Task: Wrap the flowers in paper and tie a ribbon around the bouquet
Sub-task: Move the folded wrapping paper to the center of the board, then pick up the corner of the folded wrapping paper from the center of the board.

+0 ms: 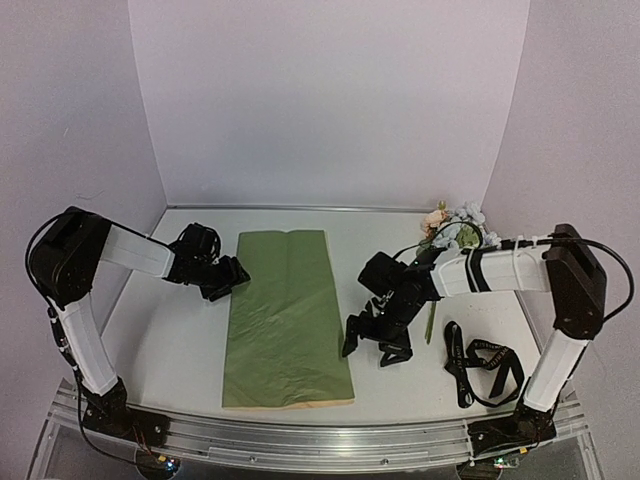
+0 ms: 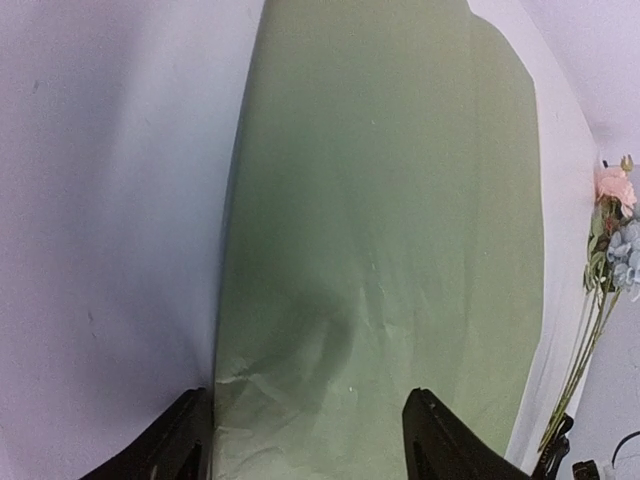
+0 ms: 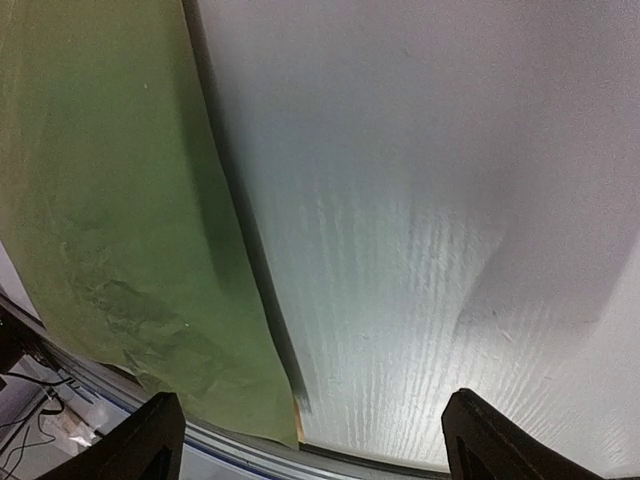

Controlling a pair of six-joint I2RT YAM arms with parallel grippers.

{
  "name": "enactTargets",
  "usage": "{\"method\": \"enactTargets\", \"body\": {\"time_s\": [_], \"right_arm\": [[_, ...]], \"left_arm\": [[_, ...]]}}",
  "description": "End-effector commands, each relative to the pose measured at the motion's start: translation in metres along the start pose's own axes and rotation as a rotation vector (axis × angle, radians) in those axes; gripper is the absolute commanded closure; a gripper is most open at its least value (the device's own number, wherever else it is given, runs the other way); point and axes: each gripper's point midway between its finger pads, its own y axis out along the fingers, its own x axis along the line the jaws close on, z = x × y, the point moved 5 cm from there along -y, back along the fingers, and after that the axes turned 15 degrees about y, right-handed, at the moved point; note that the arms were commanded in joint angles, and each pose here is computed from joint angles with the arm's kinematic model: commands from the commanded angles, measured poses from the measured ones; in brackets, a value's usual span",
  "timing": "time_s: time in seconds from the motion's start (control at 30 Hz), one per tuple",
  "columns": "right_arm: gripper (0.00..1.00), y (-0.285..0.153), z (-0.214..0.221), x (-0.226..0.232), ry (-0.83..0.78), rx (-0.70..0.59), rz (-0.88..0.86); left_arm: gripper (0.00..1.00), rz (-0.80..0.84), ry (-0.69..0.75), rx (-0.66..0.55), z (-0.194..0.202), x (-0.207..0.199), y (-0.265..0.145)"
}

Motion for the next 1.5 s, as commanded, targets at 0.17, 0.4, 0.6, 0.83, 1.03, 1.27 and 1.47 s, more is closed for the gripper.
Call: {"method": "enactTargets", "body": {"time_s": [0.17,0.4,0.6,0.83,1.03,1.27,1.47], "right_arm": [[0.11,-0.005,0.031,-0.010,0.073,-0.081,-0.113],[0.21,0.012,0.043,-0.014,0.079,-0.093,-0.113],[0.36,0.023,0.048,-0.010,0.090,-0.091,-0.117],[0.43,0.032,0.050,-0.015,0.106,-0.109,-0.113],[0.52,0.034,0.051,-0.016,0.114,-0.114,-0.115],[0.69,0.030,0.051,-0.015,0.112,-0.124,-0.128],[0.89,0.024,0.053,-0.011,0.102,-0.119,-0.141]], "left_arm": [[0.19,-0.035,0.021,0.112,0.060,-0.016,-0.046],[0.29,-0.035,0.050,0.196,0.118,-0.019,-0.068],[0.40,-0.016,0.058,0.220,0.142,-0.025,-0.072],[0.47,-0.004,0.065,0.229,0.151,-0.029,-0.070],[0.50,-0.008,0.063,0.235,0.156,-0.027,-0.070],[0.51,-0.019,0.060,0.235,0.157,-0.025,-0.071],[0.52,-0.018,0.060,0.238,0.158,-0.025,-0.071]]}}
